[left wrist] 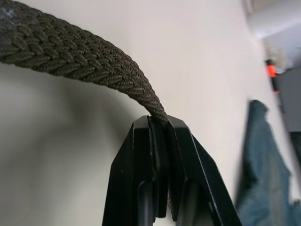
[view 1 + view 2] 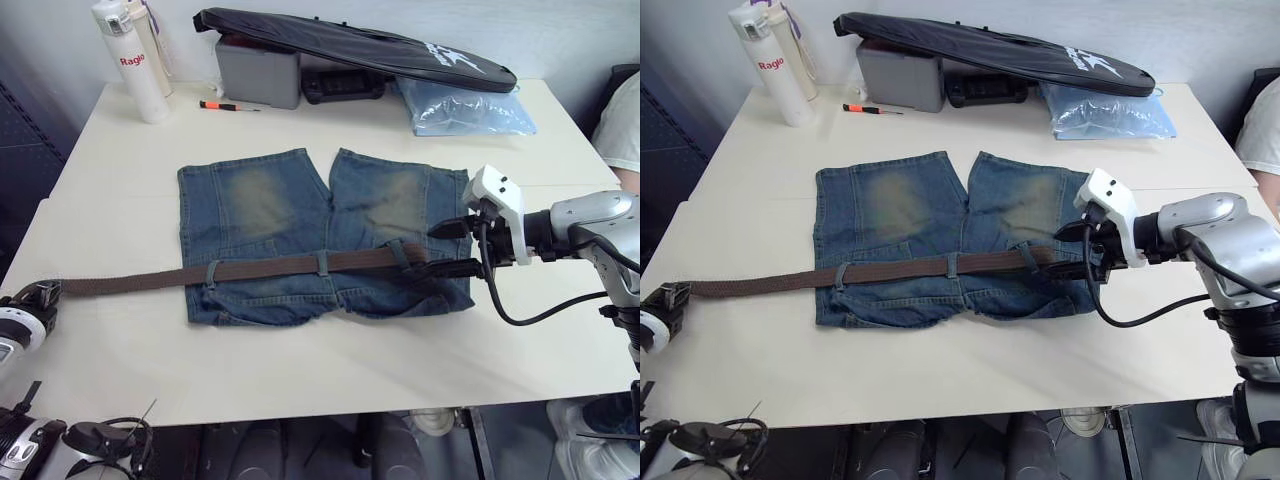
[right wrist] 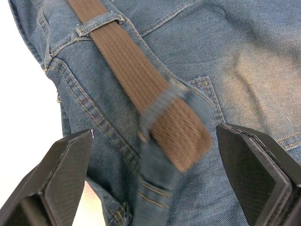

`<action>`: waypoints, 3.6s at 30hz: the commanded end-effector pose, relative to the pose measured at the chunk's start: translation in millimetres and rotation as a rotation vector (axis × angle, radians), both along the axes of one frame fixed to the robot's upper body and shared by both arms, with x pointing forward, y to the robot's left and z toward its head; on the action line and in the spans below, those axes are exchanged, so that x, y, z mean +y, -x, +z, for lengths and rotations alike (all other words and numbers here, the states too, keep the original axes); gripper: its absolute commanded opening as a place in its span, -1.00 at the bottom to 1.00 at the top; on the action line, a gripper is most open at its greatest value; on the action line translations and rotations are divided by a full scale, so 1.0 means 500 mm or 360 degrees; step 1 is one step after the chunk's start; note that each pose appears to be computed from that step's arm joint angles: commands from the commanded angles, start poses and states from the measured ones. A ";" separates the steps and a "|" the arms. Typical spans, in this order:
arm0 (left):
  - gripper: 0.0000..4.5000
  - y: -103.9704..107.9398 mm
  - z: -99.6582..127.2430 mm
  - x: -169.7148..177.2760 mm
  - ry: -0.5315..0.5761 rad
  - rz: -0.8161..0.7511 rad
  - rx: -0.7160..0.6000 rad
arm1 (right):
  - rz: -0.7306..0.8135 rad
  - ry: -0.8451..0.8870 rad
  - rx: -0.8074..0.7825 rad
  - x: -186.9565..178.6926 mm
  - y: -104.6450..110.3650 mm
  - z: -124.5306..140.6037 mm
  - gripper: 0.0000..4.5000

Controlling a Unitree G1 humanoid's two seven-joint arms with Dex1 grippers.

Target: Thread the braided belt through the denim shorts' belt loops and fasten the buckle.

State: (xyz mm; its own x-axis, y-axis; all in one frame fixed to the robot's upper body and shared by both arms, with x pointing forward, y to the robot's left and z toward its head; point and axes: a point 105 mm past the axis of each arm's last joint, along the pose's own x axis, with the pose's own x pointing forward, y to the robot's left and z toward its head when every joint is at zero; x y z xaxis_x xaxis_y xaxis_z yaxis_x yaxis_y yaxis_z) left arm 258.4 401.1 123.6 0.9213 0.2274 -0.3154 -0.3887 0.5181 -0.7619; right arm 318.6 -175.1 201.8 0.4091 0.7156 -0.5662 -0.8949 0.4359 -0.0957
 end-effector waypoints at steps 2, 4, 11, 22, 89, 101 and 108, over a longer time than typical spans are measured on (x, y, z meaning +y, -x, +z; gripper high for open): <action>-0.17 -0.007 0.029 -0.020 -0.0100 -0.0128 -0.0100 | 0.0031 0.0010 -0.0084 0.007 0.004 0.027 1.00; 0.21 -0.001 0.036 -0.016 -0.0126 -0.0145 -0.0113 | 0.0025 0.0015 -0.0082 0.005 0.004 0.026 1.00; 0.97 0.024 0.042 -0.047 -0.0169 -0.0466 -0.0064 | 0.0004 0.0018 -0.0080 -0.003 0.005 0.033 1.00; 0.97 0.124 0.081 -0.200 -0.0576 -0.1685 0.0121 | -0.0052 0.0052 -0.0039 -0.032 0.013 0.033 1.00; 0.49 -0.146 0.062 -0.329 -0.0924 -0.2359 0.0169 | -0.0191 -0.0722 -0.0202 0.013 -0.004 -0.007 -0.89; 0.09 -0.134 0.056 -0.323 -0.0923 -0.2402 0.0191 | -0.0180 -0.0712 -0.0209 0.018 -0.015 -0.004 -0.89; -0.96 -0.132 0.106 -0.326 -0.1060 -0.2447 0.0055 | -0.0149 -0.0666 -0.0206 0.020 -0.016 -0.007 -0.89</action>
State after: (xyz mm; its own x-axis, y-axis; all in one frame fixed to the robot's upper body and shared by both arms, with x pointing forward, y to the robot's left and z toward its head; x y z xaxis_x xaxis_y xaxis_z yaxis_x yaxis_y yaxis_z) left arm 322.6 236.5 156.4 0.3622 -0.7204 -0.5915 0.7106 0.6241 -0.3250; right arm 327.2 -165.9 183.9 0.5363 0.8210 -0.1957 -0.8288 0.5561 0.0616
